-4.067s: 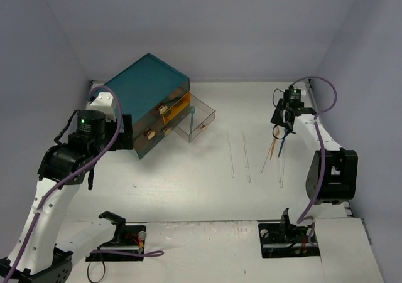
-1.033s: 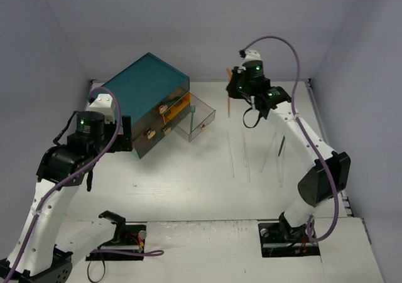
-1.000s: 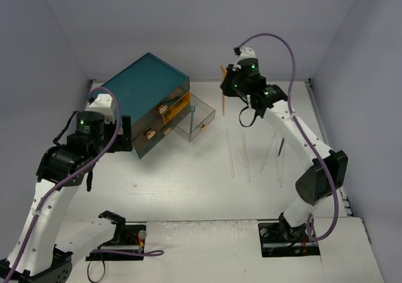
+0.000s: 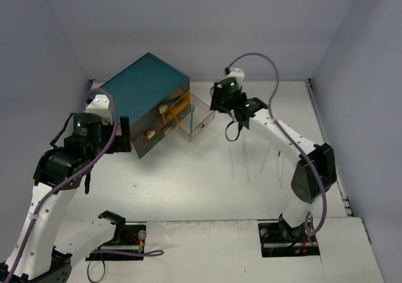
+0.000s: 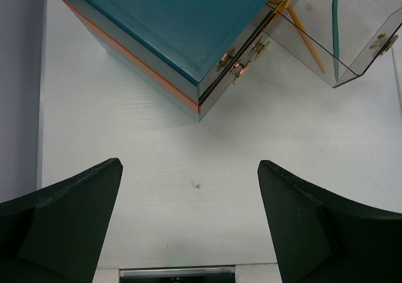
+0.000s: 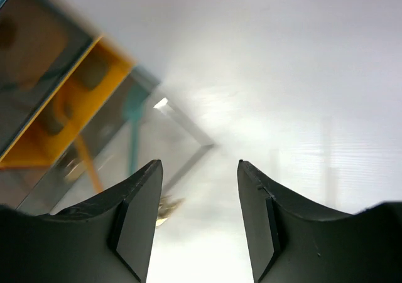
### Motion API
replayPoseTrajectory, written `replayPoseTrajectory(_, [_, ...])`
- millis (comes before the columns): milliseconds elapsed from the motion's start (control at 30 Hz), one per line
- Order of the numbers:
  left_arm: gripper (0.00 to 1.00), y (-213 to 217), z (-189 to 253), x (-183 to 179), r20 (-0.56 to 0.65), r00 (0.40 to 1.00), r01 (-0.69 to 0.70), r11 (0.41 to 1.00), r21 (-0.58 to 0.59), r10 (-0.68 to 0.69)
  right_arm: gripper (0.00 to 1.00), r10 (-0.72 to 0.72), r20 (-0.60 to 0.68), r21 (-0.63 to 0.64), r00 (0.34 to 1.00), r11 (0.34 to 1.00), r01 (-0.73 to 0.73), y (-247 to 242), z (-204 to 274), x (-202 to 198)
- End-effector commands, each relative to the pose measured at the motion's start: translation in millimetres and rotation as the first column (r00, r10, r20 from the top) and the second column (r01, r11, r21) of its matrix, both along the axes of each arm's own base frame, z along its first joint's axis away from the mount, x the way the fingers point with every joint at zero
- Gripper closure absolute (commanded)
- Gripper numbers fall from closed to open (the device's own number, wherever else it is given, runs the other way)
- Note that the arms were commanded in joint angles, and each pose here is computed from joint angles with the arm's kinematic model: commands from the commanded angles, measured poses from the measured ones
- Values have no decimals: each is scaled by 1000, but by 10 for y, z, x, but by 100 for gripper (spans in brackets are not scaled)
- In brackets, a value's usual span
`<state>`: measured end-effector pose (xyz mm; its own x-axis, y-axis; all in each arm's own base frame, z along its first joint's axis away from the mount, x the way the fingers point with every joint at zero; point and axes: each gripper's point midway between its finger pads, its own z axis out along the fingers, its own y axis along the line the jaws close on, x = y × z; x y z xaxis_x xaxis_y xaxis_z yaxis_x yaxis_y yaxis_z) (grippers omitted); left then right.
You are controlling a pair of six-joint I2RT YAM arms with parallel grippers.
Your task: Sort the eating utensils into containers
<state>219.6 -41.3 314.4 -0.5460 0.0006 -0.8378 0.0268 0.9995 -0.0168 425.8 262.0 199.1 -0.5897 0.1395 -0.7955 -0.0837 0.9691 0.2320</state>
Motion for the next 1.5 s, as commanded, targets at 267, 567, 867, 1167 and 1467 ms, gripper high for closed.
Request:
replayPoseTrajectory(267, [12,-62,97,80,25,1000,17,1000,-22,-17,53,-498,-81,-124,864,865,487,-2693,-442,-148])
replayPoseTrajectory(567, [12,-74,66,90,15,1000,21,1000,-21,-21,59,-555,-238,-168,797,832,529,-3316,-1063,-185])
replayPoseTrajectory(867, [12,-46,54,89,14,1000,9,1000,-11,-9,60,-479,-345,-203,807,878,434,-3386,-1521,-122])
replayPoseTrajectory(1167, [12,-40,16,147,-3,1000,-1,1000,6,1,64,-451,-363,-231,816,891,390,-3414,-1719,-16])
replayPoseTrajectory(1467, [12,-23,35,184,-3,1000,-9,1000,22,9,91,-434,-365,-239,823,899,368,-3421,-1832,76])
